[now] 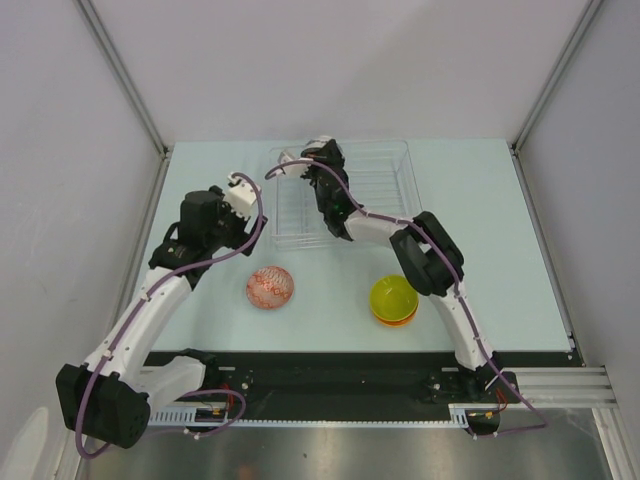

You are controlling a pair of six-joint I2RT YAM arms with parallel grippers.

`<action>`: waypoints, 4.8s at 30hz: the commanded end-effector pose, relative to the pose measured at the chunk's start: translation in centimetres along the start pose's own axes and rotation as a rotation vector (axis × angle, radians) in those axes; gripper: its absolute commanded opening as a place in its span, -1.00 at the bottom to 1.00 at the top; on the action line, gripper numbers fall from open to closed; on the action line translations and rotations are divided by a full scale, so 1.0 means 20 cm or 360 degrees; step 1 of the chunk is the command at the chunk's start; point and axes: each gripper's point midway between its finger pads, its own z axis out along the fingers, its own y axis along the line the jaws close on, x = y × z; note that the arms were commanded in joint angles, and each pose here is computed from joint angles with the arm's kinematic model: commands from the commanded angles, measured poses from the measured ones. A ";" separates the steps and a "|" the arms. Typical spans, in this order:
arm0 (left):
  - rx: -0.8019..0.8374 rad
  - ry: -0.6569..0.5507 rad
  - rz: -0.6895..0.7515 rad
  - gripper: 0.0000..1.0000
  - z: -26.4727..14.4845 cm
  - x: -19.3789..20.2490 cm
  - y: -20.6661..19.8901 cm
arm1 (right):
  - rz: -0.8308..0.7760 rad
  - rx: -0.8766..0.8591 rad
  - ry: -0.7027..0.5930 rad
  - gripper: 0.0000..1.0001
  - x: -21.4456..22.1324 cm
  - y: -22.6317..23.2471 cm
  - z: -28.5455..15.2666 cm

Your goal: Load the bowls into the dish rack

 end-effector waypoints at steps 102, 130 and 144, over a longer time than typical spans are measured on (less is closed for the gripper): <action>0.0025 -0.0076 0.0015 0.88 -0.03 -0.10 0.05 | -0.0214 -0.1267 0.0115 0.87 -0.02 0.31 -0.20; 0.0627 0.0589 0.0131 0.92 0.03 0.56 -0.30 | 0.0904 -0.1286 0.0156 0.88 0.17 -0.65 -0.80; 0.0719 0.0755 0.0083 0.79 0.15 0.79 -0.38 | 0.1101 -0.1470 -0.0065 0.86 0.09 -0.64 -1.20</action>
